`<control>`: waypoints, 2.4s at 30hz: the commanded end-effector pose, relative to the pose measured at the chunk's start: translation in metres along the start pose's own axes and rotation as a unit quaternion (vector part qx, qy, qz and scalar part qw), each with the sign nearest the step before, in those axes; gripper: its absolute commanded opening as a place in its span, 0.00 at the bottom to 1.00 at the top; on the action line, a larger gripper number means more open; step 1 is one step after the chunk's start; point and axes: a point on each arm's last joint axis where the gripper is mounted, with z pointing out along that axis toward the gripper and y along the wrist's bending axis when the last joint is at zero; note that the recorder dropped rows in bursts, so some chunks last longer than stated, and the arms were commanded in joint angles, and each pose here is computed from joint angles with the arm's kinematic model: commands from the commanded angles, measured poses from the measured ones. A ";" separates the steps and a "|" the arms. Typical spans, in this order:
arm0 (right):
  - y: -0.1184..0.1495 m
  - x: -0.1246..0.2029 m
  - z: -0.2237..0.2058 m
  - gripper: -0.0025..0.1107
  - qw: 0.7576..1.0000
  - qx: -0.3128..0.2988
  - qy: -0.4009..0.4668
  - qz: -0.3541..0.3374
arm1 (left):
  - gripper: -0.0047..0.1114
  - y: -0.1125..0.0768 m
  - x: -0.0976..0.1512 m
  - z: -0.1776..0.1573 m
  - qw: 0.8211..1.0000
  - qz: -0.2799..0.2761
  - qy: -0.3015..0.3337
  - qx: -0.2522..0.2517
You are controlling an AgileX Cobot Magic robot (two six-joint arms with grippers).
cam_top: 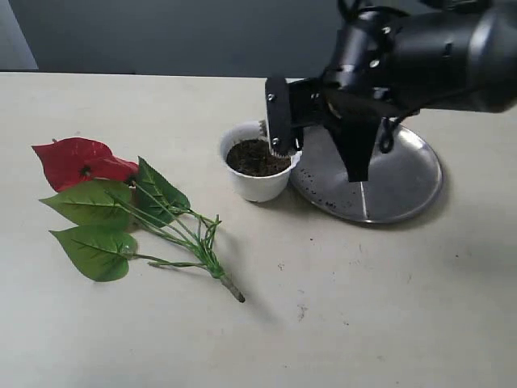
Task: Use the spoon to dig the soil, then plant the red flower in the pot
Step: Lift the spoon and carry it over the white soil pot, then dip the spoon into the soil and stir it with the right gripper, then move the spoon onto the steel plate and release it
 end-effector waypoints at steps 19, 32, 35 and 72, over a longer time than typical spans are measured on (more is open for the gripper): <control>0.006 -0.055 0.049 0.02 0.982 0.019 0.094 -0.163 | 0.04 0.000 -0.003 0.000 1.000 -0.001 -0.009 0.001; -0.005 -0.054 0.018 0.02 0.984 0.040 0.080 -0.154 | 0.04 0.000 -0.003 0.000 1.000 -0.001 -0.009 0.001; 0.002 -0.060 0.024 0.02 0.983 0.017 0.060 -0.175 | 0.04 0.000 -0.003 0.000 1.000 -0.001 -0.009 0.001; -0.003 -0.056 0.031 0.02 0.982 0.085 0.139 -0.097 | 0.04 0.000 -0.003 0.000 1.000 -0.001 -0.009 0.001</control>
